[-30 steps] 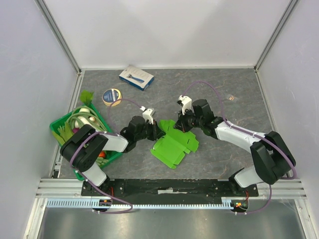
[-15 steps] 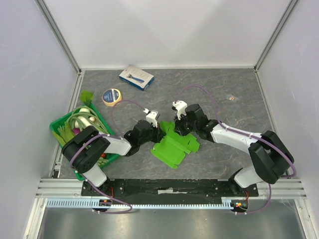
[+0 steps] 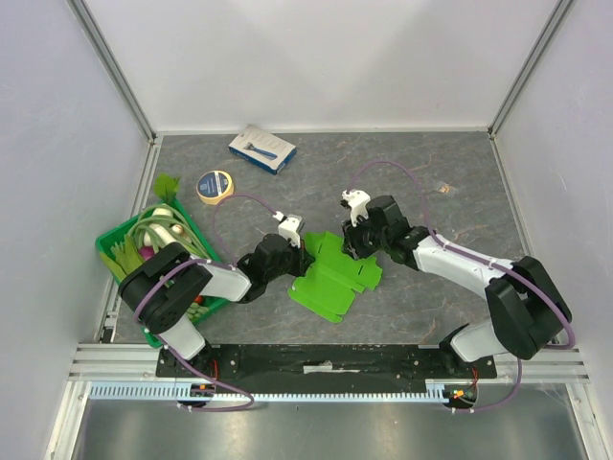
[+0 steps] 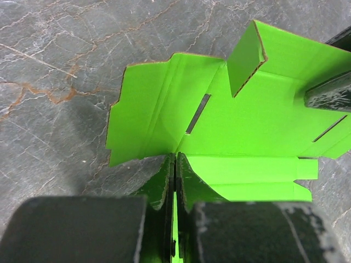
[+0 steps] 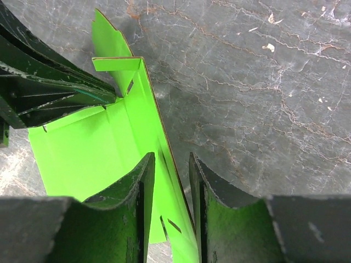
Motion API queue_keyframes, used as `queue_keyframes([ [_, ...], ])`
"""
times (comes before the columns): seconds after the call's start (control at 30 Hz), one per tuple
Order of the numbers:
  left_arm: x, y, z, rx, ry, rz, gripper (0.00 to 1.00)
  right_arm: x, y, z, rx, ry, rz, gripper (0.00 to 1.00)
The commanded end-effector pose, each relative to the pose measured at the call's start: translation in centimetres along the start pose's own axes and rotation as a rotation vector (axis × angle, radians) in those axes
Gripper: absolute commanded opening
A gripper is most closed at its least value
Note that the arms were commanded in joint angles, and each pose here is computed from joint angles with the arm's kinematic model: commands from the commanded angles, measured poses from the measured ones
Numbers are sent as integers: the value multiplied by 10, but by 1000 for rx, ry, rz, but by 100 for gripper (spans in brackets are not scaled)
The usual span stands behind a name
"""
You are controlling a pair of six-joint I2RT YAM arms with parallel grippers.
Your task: Fold the paper box
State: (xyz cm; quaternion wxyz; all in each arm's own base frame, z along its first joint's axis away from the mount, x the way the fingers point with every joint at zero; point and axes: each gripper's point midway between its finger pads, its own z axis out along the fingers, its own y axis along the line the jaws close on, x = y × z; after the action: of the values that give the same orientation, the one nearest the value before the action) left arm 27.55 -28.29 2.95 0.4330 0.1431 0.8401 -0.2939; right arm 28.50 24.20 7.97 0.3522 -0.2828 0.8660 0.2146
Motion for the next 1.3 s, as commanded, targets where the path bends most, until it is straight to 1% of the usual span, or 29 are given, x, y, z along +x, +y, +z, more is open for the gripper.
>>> queue_keyframes([
  [0.0, -17, 1, -2, -12, -68, 61, 2, -33, 8, -11, -64, -96, 10, 37],
  [0.07, -17, 1, -2, -10, -69, 63, 2, -35, 9, -10, -75, -101, 12, 33],
  [0.23, -17, 2, -3, -16, -63, 71, 2, -40, 9, -12, -77, -121, 8, 31],
  [0.33, -17, 1, -3, -12, -64, 71, 2, -41, 11, -12, -85, -120, -7, 26],
  [0.43, -18, 1, -2, -13, -62, 69, 2, -39, 10, -10, -82, -114, -35, 16],
  [0.47, -17, 1, -3, -14, -57, 66, 2, -38, 7, -9, -66, -111, -47, 7],
  [0.5, -19, 1, -3, -20, -58, 53, 2, -38, 8, -8, -54, -112, -92, 3],
  [0.53, -17, 1, -4, -28, -47, 43, 7, -37, 8, -7, -39, -109, -119, 0],
  [0.57, -18, 3, -4, -39, -45, 33, 10, -36, 1, -4, 14, -103, -146, 0],
  [0.6, -18, 2, -6, -38, -42, 16, 14, -38, 4, -2, 20, -102, -193, 0],
  [0.63, -19, 1, -9, -34, -40, 8, 25, -34, 4, 2, 25, -83, -209, 0],
  [0.7, -22, -4, -15, -25, -37, -28, 36, -33, 4, 5, 30, -75, -269, 0],
  [0.73, -30, -8, -22, -10, -57, -38, 44, -38, 4, 5, 31, -95, -319, 0],
  [0.8, -30, -7, -31, -22, -40, -68, 49, -31, 4, 5, 23, -93, -358, 0],
  [0.83, -32, -8, -37, -19, -45, -72, 51, -39, 5, 3, 19, -131, -405, 0],
  [0.9, -48, -10, -52, -10, -94, -87, 52, -37, 2, 2, 30, -132, -432, 0],
  [0.93, -55, -10, -56, -8, -115, -86, 50, -36, 4, 2, 17, -133, -452, 0],
  [0.97, -70, -11, -64, -10, -168, -79, 48, -36, 4, 3, 16, -137, -485, 0],
  [1.0, -80, -12, -66, -9, -207, -57, 46, -30, 3, 4, 11, -129, -497, 0],
  [1.03, -89, -13, -67, -6, -246, -42, 46, -33, 3, 5, 14, -150, -516, 0],
  [1.1, -106, -11, -61, -28, -301, 14, 47, -29, 2, 7, 16, -149, -543, 0],
  [1.17, -110, -12, -50, -30, -282, 74, 48, -29, 4, 9, -2, -150, -554, 0],
  [1.2, -109, -10, -39, -44, -240, 140, 45, -30, 4, 10, 0, -150, -555, 0],
  [1.23, -111, -8, -35, -57, -237, 152, 41, -30, 4, 10, 0, -150, -555, 0],
  [1.27, -111, -7, -31, -65, -231, 164, 40, -32, 5, 10, -4, -155, -556, 0],
])
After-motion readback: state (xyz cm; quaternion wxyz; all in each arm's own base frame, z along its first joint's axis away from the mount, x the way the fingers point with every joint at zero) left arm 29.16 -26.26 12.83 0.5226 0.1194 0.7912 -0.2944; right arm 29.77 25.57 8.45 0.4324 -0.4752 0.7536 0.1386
